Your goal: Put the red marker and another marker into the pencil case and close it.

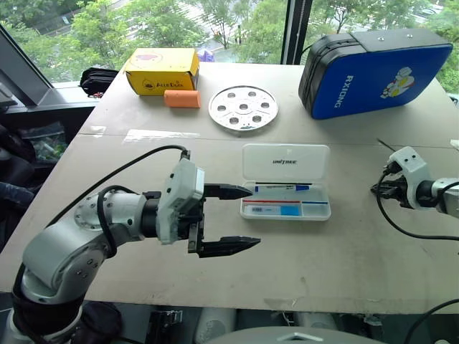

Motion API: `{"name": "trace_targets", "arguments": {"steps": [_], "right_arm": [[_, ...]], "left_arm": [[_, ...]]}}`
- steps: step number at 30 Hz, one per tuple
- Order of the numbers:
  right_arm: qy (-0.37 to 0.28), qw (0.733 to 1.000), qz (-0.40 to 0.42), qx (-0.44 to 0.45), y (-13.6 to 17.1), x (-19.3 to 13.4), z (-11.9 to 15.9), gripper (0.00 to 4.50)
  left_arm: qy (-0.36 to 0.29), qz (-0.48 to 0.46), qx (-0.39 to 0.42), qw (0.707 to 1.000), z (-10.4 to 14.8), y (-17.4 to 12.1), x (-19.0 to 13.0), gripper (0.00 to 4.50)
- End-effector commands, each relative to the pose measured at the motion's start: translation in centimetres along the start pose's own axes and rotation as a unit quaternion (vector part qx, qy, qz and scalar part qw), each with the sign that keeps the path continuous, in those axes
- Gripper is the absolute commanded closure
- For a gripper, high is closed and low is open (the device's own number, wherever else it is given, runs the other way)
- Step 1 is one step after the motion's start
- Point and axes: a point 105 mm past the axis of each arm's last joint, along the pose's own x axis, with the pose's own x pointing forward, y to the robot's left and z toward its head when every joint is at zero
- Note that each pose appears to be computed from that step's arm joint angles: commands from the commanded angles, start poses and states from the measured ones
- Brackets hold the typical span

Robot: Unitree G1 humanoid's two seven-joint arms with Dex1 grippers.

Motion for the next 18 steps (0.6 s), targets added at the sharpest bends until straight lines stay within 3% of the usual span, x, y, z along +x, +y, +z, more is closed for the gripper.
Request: {"name": "trace_targets", "arguments": {"steps": [1,3,6,18], "right_arm": [[-0.117,0.963,0.16,-0.183,7.9,-2.9,6.0,4.48],[-0.107,0.937,0.208,-0.259,10.7,-2.7,6.3,4.48],[-0.094,0.913,0.26,-0.3,12.8,-2.0,6.3,4.48],[-0.055,0.897,0.284,-0.333,12.8,0.5,5.3,4.48]], "left_arm": [[0.005,-0.01,-0.005,1.0,-0.3,-0.1,-1.1,0.0],[0.019,-0.015,-0.007,1.0,-1.0,-0.2,-1.4,0.0],[0.021,-0.022,-0.011,0.999,-1.1,-0.4,-1.4,0.0],[0.022,-0.002,-0.008,1.0,-1.0,-0.9,-1.4,0.0]]}}
